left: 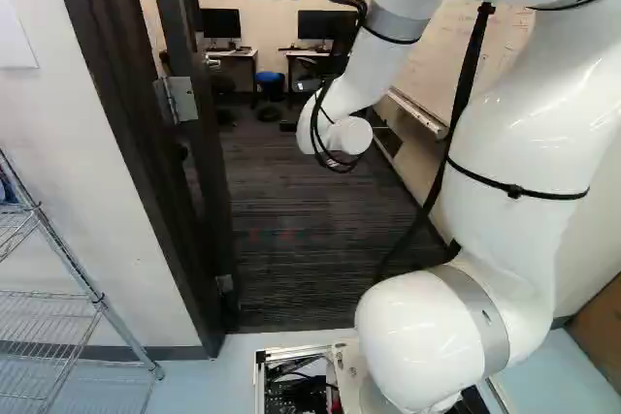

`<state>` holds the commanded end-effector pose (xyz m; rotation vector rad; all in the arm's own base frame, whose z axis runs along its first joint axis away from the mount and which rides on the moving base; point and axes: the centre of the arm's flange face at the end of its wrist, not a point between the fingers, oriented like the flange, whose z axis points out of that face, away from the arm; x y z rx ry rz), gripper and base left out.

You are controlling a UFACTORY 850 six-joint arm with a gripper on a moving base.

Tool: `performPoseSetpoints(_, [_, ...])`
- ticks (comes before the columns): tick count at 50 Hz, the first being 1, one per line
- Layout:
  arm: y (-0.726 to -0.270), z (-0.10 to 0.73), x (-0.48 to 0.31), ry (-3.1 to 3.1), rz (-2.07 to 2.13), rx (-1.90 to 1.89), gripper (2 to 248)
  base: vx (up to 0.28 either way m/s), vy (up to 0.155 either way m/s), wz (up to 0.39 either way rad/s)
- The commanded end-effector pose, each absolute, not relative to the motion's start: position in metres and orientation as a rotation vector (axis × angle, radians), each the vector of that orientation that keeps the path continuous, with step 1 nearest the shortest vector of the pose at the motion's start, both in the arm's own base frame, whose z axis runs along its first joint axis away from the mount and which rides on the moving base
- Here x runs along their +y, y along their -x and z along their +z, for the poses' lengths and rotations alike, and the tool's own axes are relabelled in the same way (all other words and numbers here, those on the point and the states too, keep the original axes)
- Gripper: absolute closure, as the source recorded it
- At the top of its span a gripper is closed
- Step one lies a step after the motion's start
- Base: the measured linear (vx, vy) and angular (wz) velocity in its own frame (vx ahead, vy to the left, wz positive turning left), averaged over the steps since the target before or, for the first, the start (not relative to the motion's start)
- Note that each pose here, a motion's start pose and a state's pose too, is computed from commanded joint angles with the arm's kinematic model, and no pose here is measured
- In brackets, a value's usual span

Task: Open the door and move inside

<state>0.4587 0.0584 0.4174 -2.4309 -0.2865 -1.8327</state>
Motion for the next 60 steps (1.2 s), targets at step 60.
performPoseSetpoints(60, [-0.414, 0.412, 0.028, 2.478, -1.843, -0.192, 3, 0.000, 0.000, 0.000])
